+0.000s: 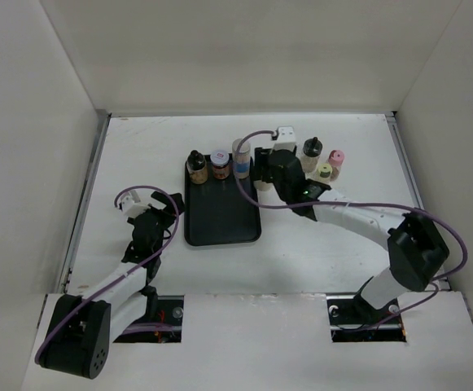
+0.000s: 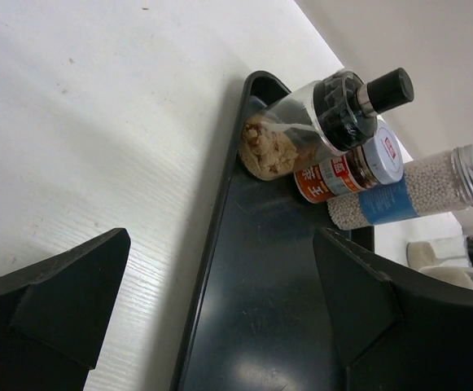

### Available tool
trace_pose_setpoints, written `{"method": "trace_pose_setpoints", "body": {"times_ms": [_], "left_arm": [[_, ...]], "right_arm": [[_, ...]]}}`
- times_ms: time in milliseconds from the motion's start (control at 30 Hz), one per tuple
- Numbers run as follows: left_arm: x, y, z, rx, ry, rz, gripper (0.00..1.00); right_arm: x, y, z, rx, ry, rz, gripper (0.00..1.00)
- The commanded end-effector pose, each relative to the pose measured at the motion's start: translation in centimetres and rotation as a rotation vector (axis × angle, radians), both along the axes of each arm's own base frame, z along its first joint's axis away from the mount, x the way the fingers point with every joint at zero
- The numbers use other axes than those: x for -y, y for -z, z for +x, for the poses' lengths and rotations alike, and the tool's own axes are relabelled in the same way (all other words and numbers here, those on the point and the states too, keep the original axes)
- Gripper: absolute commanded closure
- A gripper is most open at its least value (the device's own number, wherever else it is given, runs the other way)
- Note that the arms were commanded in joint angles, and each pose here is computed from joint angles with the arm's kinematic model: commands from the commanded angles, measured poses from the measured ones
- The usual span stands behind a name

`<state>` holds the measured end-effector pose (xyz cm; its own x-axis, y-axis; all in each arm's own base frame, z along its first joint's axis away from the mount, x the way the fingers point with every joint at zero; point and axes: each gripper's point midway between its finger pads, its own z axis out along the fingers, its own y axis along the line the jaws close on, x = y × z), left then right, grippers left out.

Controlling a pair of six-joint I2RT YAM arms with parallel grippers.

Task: Organize the condiment bottles

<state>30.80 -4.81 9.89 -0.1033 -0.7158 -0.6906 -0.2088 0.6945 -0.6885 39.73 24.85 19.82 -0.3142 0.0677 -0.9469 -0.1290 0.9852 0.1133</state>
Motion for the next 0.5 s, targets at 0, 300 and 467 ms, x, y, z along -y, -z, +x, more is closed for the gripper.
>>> {"method": "trace_pose_setpoints", "body": {"times_ms": [0,300,467], "left_arm": [[-0.4,-2.9,1.0,0.092,-0.028,-0.027,0.00],[-1.3,-2.9,0.5,0.097,-0.046,-0.040,0.00],[-1.1,-2.9,0.6,0.094,-0.035,-0.047,0.00]], "right_arm": [[-6.5,-5.4,0.0,0.122,-0.116,0.136,0.51],[-19.4,-4.7,-0.2,0.127,-0.332,0.159,0.50],[-22.3,-1.5,0.6,0.095,-0.353,0.121,0.49]]}}
